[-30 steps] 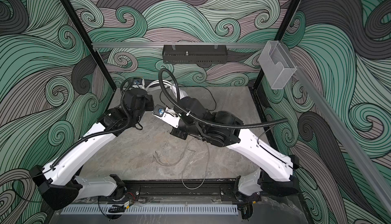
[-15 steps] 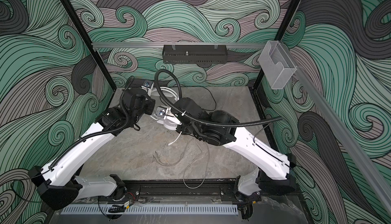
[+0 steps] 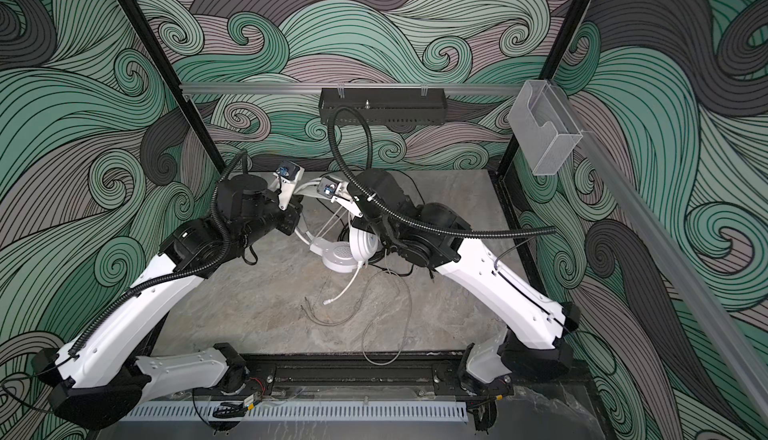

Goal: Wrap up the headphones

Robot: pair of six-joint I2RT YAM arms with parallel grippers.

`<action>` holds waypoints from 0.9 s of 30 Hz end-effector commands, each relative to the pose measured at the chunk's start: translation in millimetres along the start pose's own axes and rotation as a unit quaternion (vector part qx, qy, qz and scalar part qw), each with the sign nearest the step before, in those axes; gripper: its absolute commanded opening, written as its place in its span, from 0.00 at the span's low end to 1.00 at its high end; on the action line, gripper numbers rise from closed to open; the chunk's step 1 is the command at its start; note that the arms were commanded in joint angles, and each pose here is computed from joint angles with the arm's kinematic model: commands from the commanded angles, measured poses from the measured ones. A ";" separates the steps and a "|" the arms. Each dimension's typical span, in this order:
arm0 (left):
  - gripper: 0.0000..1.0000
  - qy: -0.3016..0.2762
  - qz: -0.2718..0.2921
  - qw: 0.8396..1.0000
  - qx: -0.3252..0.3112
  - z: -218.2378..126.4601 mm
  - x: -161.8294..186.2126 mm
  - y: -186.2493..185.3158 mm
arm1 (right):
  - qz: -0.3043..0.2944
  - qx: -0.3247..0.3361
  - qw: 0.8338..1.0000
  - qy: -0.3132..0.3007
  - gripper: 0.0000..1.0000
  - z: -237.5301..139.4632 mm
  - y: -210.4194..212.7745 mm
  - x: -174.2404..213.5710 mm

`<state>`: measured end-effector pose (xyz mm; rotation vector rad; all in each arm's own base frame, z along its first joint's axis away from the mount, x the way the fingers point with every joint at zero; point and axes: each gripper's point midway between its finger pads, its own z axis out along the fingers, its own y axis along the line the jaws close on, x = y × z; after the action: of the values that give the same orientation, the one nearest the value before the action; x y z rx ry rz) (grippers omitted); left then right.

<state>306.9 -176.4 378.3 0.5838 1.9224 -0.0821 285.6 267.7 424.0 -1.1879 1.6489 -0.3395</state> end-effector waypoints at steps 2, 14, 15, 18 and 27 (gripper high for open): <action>0.00 -0.007 -0.015 0.999 0.045 -14.4 -2.4 -11.3 | 0.097 0.031 0.994 -0.030 0.02 -7.8 -31.5 1.2; 0.00 -0.035 -0.055 0.992 0.110 -37.5 -28.0 -26.3 | 0.126 0.001 0.981 -0.146 0.15 -12.1 -23.4 0.8; 0.00 -0.037 -0.057 0.991 0.116 -39.9 -30.1 -27.5 | 0.127 -0.003 0.980 -0.152 0.16 -10.2 -21.6 1.3; 0.00 -0.039 -0.064 0.990 0.122 -46.3 -33.8 -27.5 | 0.131 -0.021 0.977 -0.165 0.16 -4.5 -14.7 0.3; 0.00 -0.063 -0.103 0.984 0.131 -67.8 -55.7 -22.5 | 0.216 -0.060 0.951 -0.213 0.20 11.3 -3.5 2.6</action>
<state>271.1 -193.3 406.5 0.6088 1.9532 -0.3637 296.2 265.2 399.7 -0.9821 1.5526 0.1364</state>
